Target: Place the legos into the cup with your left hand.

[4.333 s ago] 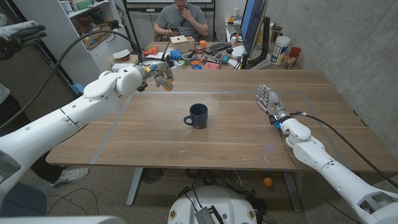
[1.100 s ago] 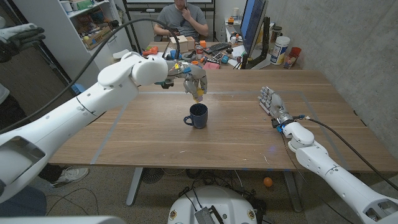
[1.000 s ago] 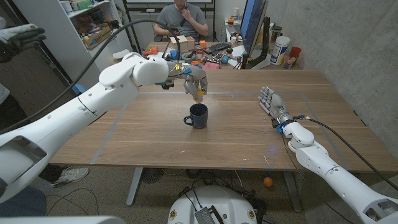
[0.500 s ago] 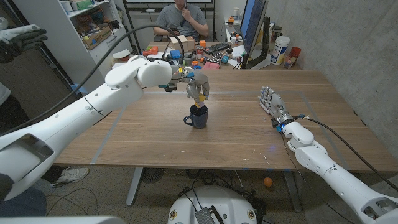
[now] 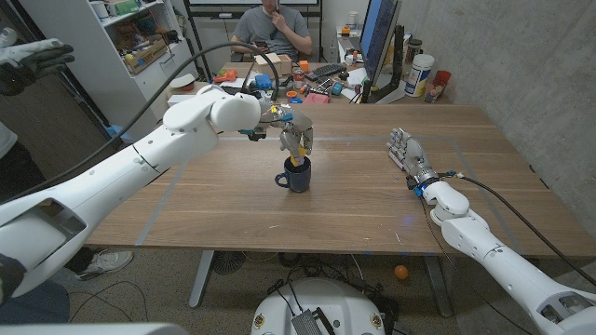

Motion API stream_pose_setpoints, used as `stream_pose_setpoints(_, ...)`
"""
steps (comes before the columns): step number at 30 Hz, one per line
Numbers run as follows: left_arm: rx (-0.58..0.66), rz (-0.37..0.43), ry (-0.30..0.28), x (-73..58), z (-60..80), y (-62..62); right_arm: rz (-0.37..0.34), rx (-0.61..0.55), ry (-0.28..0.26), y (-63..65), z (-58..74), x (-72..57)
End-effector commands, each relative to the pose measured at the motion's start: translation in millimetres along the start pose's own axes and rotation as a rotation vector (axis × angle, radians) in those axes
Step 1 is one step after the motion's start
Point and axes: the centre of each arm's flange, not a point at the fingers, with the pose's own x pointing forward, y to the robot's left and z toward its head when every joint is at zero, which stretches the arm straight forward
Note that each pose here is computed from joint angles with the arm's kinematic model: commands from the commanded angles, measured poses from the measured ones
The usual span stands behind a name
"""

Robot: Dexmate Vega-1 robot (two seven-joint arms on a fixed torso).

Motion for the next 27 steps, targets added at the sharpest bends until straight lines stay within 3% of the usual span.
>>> stream_pose_setpoints(1, 0.024, -0.035, 0.029, 7.2, -3.7, -7.1, -0.005, 0.003, 0.007, -2.5, -3.2, 3.6)
stream_pose_setpoints(16, 0.049, -0.073, 0.032, 17.4, -4.7, -9.6, -0.009, 0.006, 0.008, -4.3, -3.8, 8.6)
stream_pose_setpoints(27, 0.114, -0.178, 0.080, 23.4, -0.1, -3.6, -0.006, 0.008, 0.007, -4.1, -4.0, 14.7)
